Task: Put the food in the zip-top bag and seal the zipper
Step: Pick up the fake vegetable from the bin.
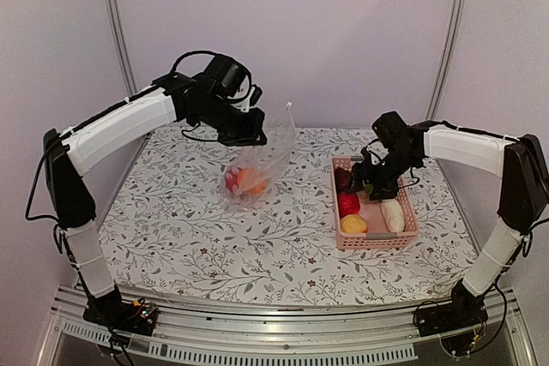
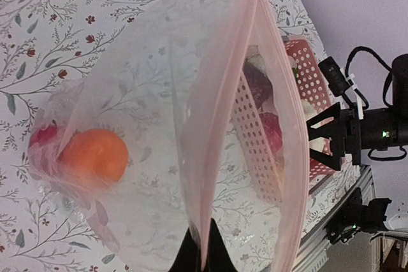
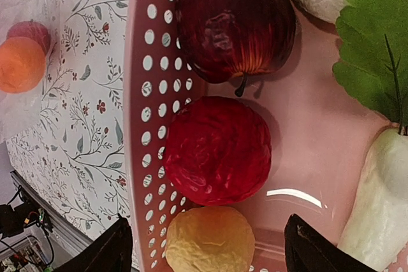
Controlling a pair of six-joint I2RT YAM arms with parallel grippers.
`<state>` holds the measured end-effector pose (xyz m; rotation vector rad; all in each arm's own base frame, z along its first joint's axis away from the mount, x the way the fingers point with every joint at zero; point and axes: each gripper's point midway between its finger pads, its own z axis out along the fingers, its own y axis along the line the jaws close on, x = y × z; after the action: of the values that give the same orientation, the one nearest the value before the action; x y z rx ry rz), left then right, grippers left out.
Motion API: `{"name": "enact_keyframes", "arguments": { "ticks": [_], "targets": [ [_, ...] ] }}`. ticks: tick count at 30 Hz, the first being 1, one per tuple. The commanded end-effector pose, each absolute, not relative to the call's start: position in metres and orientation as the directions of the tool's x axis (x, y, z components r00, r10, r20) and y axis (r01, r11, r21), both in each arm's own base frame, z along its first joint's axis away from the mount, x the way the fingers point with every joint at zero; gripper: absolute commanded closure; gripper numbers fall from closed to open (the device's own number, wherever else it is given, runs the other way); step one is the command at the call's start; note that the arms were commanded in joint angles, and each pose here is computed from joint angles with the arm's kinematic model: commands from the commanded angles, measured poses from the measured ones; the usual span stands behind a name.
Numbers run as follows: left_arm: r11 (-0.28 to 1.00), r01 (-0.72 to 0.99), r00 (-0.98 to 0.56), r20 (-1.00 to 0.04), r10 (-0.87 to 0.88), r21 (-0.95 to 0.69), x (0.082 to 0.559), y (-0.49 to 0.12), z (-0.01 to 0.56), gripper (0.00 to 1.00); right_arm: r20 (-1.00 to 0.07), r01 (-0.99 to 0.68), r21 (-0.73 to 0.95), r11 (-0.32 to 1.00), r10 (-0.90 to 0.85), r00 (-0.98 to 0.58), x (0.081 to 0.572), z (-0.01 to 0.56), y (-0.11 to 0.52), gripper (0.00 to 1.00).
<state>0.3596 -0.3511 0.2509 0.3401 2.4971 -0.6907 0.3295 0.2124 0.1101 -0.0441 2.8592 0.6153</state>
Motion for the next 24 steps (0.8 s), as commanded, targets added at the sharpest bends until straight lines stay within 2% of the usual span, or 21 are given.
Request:
{"name": "enact_keyframes", "arguments": {
  "ticks": [1,16,19,24],
  "targets": [
    [0.834,0.371,-0.839,-0.533,0.112,-0.408,0.357,-0.355,0.241,1.0,-0.187,-0.093,0.434,0.896,-0.012,-0.982,0.33,0.092,0.218,0.19],
    [0.832,0.369,-0.839,-0.533,0.108,-0.414,0.351,-0.351,0.242,1.0,-0.132,-0.084,0.432,0.898,-0.03,-0.991,0.341,0.041,0.222,0.2],
    [0.833,0.369,-0.841,-0.531,0.109,-0.413,0.351,-0.351,0.241,1.0,-0.153,-0.084,0.422,0.903,-0.02,-0.988,0.346,0.037,0.219,0.25],
    [0.831,0.368,-0.844,-0.524,0.11,-0.418,0.35,-0.352,0.239,1.0,-0.172,-0.073,0.422,0.903,0.0,-0.985,0.345,0.046,0.216,0.39]
  ]
}}
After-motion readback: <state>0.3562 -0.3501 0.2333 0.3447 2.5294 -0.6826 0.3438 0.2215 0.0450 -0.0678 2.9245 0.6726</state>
